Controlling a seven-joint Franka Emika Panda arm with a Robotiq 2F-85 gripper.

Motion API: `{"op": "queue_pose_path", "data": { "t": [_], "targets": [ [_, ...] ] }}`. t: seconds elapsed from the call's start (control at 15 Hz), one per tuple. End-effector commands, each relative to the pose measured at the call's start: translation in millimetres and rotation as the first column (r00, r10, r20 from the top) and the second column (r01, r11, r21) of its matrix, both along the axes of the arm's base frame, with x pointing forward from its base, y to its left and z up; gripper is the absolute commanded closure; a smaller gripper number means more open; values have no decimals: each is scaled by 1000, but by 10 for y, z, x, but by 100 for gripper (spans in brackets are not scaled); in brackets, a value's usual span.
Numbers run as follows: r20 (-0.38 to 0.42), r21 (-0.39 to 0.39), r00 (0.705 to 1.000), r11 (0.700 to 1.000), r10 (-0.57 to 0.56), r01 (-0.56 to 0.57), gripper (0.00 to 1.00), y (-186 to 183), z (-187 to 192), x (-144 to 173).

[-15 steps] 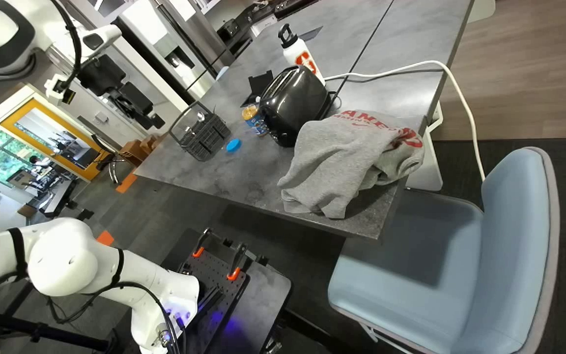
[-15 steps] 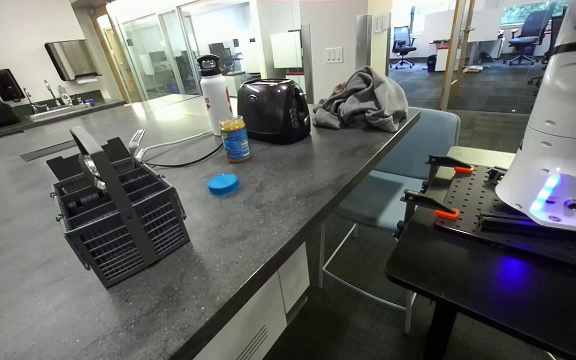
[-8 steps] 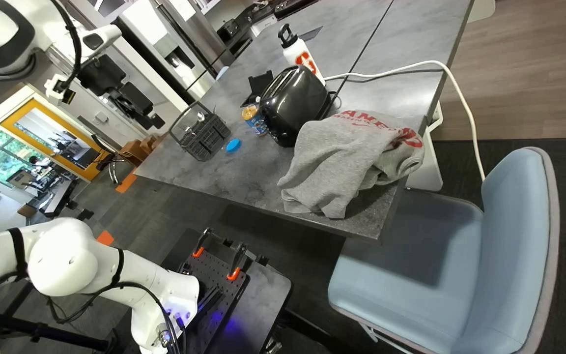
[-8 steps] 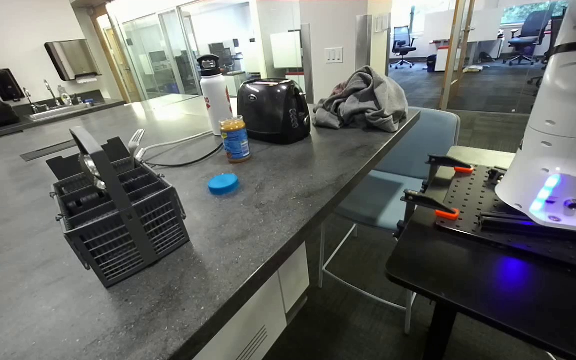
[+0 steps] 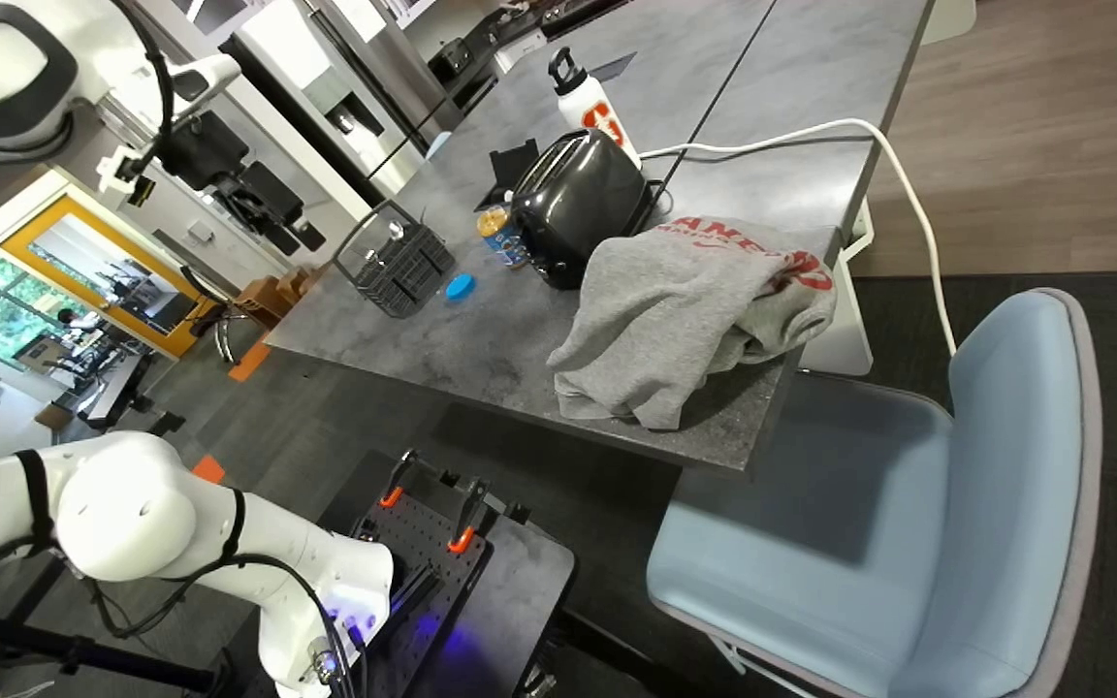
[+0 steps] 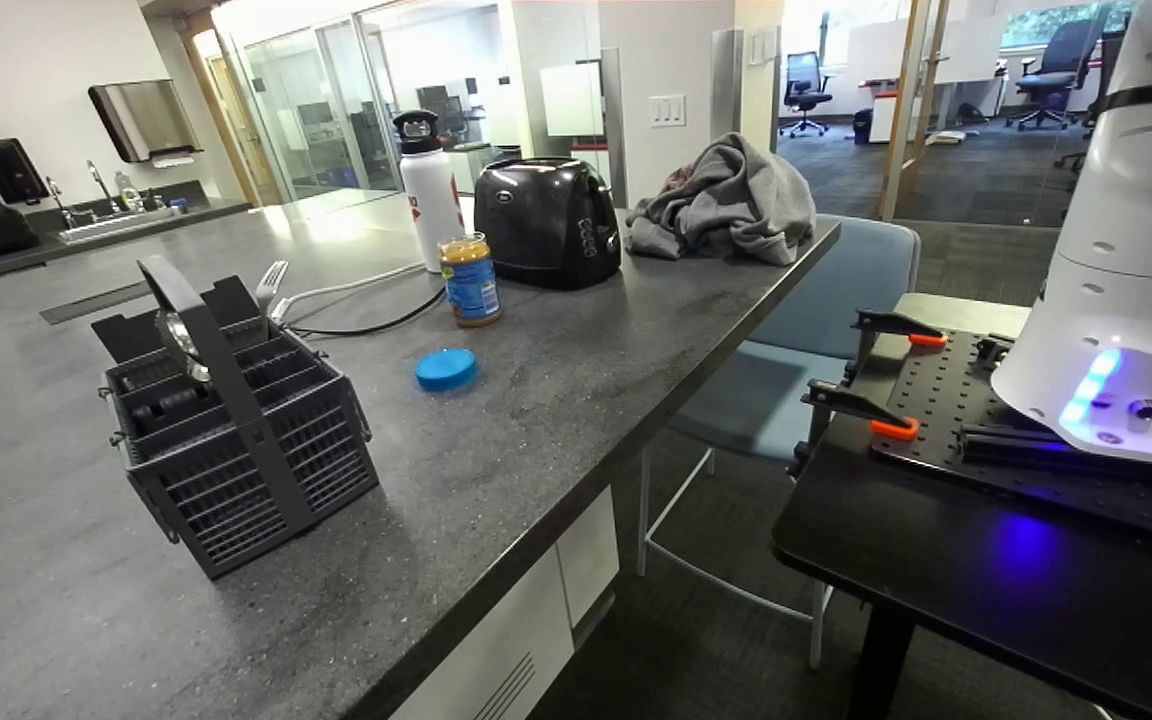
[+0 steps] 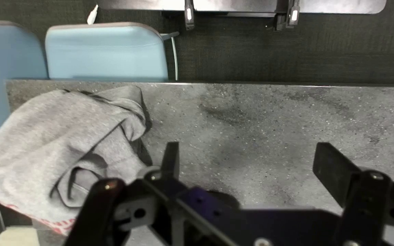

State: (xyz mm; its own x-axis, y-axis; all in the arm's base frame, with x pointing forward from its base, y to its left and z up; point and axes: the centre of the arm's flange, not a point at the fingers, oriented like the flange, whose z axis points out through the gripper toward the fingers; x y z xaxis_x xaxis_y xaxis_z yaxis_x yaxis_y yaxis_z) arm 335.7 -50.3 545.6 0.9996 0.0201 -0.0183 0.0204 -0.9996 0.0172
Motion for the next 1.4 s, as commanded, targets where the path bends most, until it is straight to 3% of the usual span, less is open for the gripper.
{"op": "queue_pose_path", "data": {
  "t": [0.0,0.2,0.47,0.67,0.73,1.13,1.33],
  "targets": [
    [57,30,987,988,152,-154,0,757,-147,377],
    [100,97,954,951,283,-293,0,1424,-282,660],
    [158,196,895,875,416,-442,0,2169,-661,1069],
    [122,193,861,839,494,-509,0,2489,-878,1170],
    [138,192,882,861,451,-470,0,2327,-874,967],
    [121,196,871,848,476,-492,0,2486,-965,1106],
    [213,310,899,847,382,-433,0,2754,-1063,1389]
  ]
}}
